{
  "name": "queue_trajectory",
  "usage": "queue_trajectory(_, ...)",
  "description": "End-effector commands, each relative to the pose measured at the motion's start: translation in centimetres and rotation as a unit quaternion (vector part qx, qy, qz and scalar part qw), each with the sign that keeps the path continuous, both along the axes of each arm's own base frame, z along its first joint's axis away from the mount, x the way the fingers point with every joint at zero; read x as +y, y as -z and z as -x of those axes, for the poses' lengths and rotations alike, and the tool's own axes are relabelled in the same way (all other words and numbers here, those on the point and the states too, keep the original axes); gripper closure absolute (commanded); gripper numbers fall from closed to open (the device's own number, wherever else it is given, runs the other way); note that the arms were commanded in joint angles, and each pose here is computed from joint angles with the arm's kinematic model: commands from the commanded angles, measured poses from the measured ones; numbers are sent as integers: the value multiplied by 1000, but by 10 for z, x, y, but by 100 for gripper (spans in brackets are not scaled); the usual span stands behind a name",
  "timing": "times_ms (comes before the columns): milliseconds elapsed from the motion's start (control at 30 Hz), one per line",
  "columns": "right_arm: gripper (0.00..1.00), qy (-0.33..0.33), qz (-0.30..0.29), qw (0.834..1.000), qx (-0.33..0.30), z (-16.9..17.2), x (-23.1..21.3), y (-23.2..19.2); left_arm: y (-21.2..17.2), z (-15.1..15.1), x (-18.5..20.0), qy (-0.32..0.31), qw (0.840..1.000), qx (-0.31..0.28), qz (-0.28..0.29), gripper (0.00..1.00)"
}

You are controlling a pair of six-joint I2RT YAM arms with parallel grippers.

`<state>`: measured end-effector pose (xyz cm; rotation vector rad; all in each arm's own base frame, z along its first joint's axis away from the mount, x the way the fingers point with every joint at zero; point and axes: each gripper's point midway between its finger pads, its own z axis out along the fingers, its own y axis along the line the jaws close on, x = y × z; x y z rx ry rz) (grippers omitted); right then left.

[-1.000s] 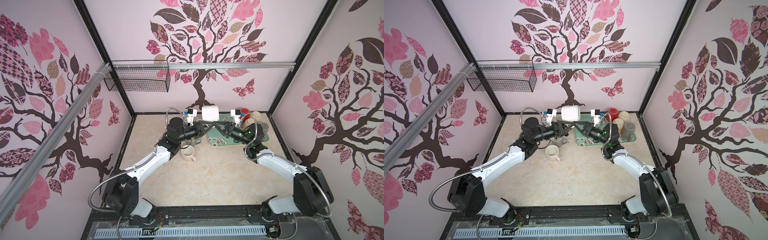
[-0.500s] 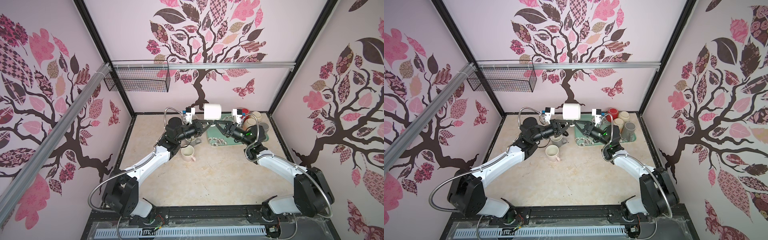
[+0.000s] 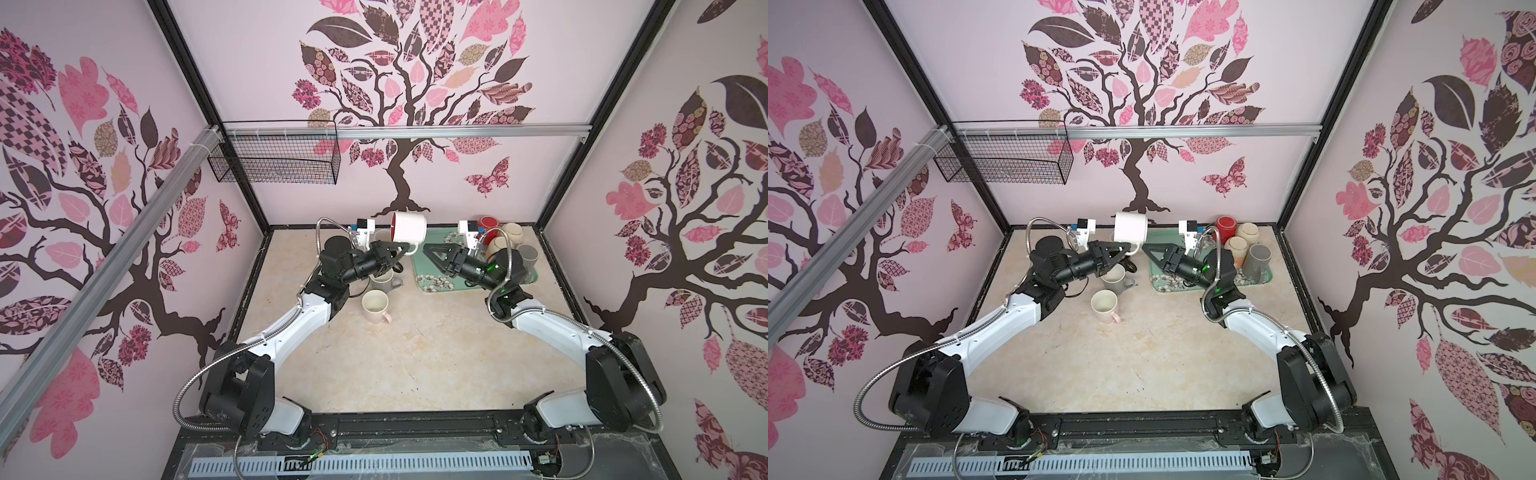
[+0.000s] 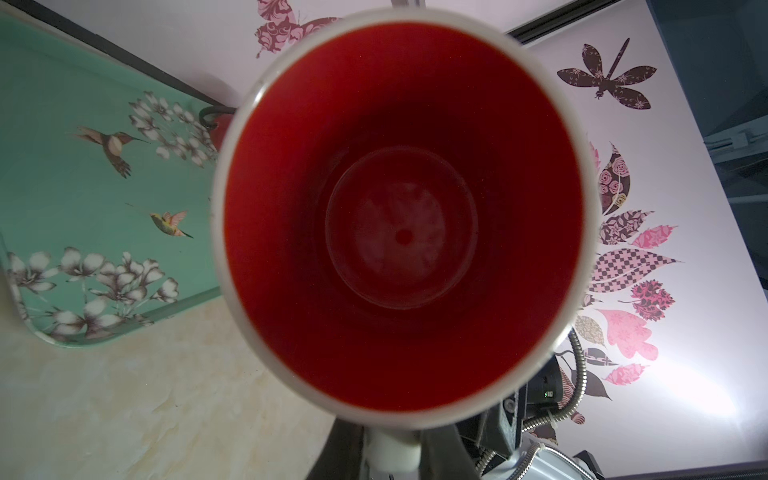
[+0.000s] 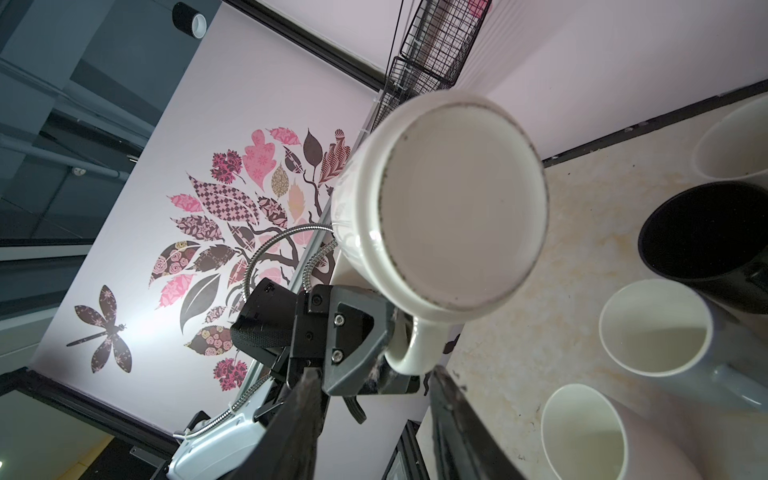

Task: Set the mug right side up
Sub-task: 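Carry the white mug beside the black mug with the left gripper, turning it upright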

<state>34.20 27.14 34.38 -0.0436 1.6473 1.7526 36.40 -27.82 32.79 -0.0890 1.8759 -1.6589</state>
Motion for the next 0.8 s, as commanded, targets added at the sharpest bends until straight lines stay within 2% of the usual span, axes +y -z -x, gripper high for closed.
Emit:
queue_trajectory(0, 51, 4, 12, 1000, -29, -3, 1, -12, -25, 6, 4, -5, 997, -74, -6, 100)
queue_trajectory(167, 49, 25, 62, 997, -41, -5, -2, -7, -20, -15, 26, -38, 993, -91, -63, 100)
queue_trajectory(333, 47, 48, 114, 991, -51, -7, -8, 0, -12, -49, 65, -87, 977, -113, -161, 100)
queue_trajectory(533, 45, 79, 153, 984, -41, -14, -37, 13, 16, -88, 109, -132, 943, -116, -284, 100)
queue_trajectory(600, 45, 101, 181, 978, -41, -19, -50, 16, 28, -98, 116, -134, 929, -108, -329, 100)
queue_trajectory(767, 43, 139, 248, 957, -51, -31, -64, 17, 54, -123, 128, -143, 899, -100, -401, 100)
